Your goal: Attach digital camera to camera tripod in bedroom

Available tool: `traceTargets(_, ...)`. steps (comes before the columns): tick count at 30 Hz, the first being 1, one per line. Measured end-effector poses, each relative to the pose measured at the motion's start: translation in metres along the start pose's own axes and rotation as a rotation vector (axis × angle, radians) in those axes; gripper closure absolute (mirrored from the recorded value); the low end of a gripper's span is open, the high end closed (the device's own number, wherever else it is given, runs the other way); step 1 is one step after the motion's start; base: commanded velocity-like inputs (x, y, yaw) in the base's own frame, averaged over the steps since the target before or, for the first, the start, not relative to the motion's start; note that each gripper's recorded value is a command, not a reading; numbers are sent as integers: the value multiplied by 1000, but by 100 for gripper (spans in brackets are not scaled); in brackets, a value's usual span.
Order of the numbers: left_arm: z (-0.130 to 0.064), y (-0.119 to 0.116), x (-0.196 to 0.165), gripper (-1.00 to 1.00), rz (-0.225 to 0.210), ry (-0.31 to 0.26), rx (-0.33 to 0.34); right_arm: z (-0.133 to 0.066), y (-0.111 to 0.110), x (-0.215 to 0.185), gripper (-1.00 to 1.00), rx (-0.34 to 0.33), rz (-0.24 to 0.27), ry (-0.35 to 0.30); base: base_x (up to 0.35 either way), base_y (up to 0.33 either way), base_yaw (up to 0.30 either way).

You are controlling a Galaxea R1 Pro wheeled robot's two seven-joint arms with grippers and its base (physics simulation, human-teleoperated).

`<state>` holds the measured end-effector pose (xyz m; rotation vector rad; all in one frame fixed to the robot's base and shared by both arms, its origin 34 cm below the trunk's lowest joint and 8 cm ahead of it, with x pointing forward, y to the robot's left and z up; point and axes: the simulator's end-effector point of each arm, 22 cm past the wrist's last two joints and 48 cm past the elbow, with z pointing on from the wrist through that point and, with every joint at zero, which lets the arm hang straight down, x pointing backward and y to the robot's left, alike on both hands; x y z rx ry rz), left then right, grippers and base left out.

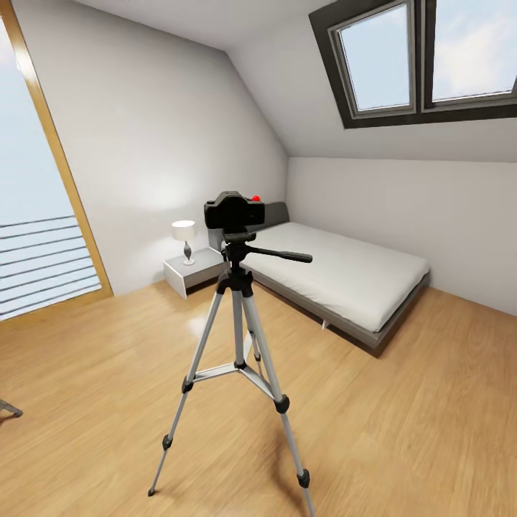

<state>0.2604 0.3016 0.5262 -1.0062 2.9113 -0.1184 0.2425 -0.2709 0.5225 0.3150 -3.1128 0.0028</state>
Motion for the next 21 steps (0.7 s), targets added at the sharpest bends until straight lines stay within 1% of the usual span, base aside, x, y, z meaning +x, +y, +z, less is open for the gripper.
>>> traceTargets(7,1,5,16,-100,-2,21,-19,2,2,19,-100,-4,3,27,0,0,0)
traceTargets(8,1,8,23,-100,-1,29,-25,2,2,22,-100,-5,2,31,0,0,0)
traceTargets(13,2,13,33,-100,2,41,-38,2,6,26,-100,-10,0,36,0,0,0)
traceTargets(21,1,21,38,-100,5,49,-49,2,9,27,-100,-13,0,38,0,0,0)
